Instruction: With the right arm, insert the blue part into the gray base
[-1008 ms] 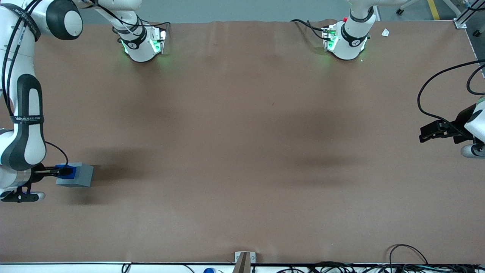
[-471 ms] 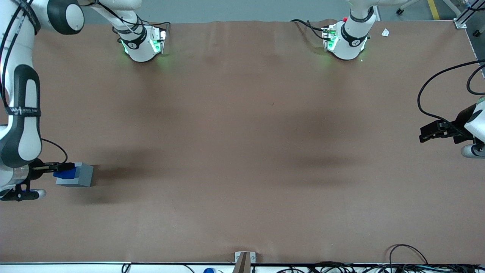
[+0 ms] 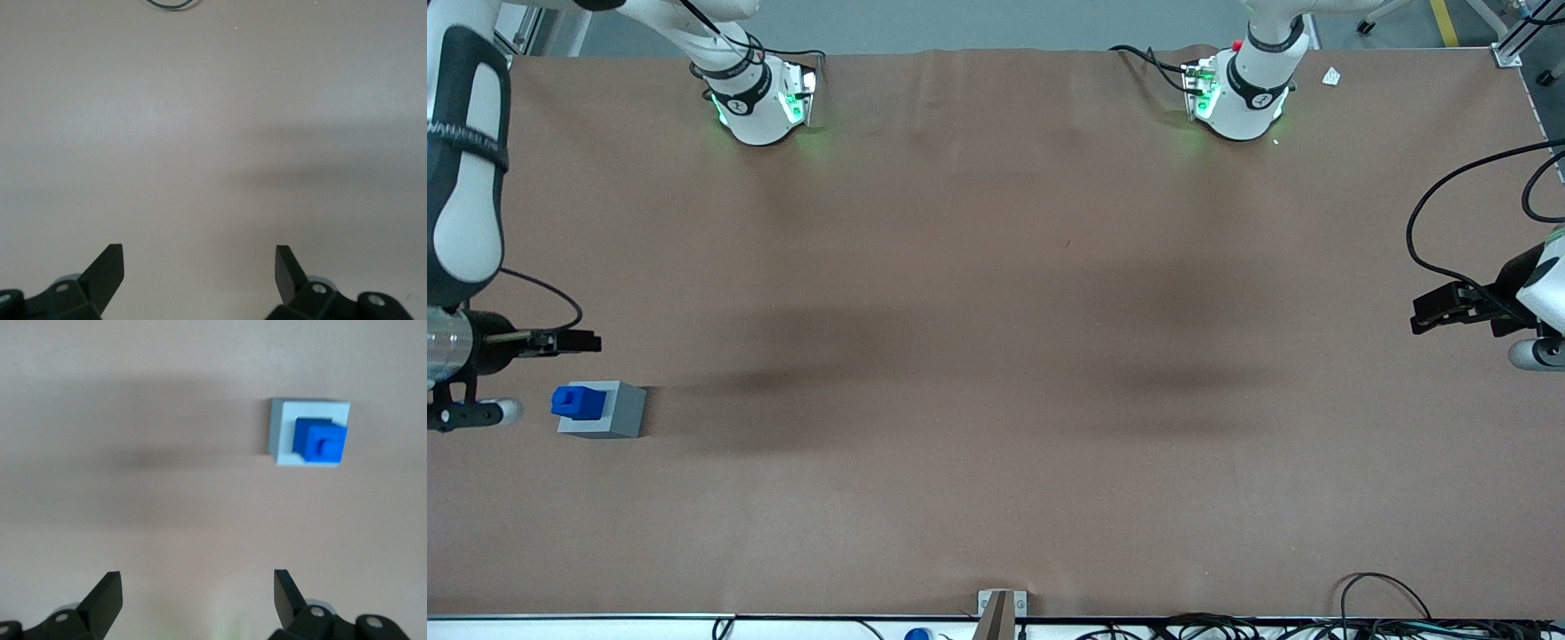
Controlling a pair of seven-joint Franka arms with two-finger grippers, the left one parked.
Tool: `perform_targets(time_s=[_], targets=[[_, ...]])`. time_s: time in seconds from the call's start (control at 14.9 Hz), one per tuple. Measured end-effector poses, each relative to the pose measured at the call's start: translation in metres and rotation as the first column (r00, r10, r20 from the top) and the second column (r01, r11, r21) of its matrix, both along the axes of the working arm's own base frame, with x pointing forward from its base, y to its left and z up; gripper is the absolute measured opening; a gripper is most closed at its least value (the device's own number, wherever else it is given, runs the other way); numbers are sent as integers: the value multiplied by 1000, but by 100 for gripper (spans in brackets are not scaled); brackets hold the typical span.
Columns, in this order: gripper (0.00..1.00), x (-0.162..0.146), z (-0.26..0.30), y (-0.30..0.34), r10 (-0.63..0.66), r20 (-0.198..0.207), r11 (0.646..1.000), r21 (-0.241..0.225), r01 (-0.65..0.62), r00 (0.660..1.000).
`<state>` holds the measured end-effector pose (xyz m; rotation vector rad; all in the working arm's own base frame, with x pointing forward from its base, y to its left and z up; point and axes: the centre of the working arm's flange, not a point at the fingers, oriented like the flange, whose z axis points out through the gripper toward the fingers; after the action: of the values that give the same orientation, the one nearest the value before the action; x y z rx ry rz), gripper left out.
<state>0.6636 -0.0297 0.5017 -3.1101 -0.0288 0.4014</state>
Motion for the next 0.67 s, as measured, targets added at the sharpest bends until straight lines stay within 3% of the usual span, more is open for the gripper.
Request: perform_targets(time_s=[0.27,0.54,0.67], targets=[[100,-35,53,50,17,48,1000,-4,-17,999],[100,-83,96,42,5,87,1000,9,-6,996],[100,-107,111,37,-1,131,1000,18,-2,991]])
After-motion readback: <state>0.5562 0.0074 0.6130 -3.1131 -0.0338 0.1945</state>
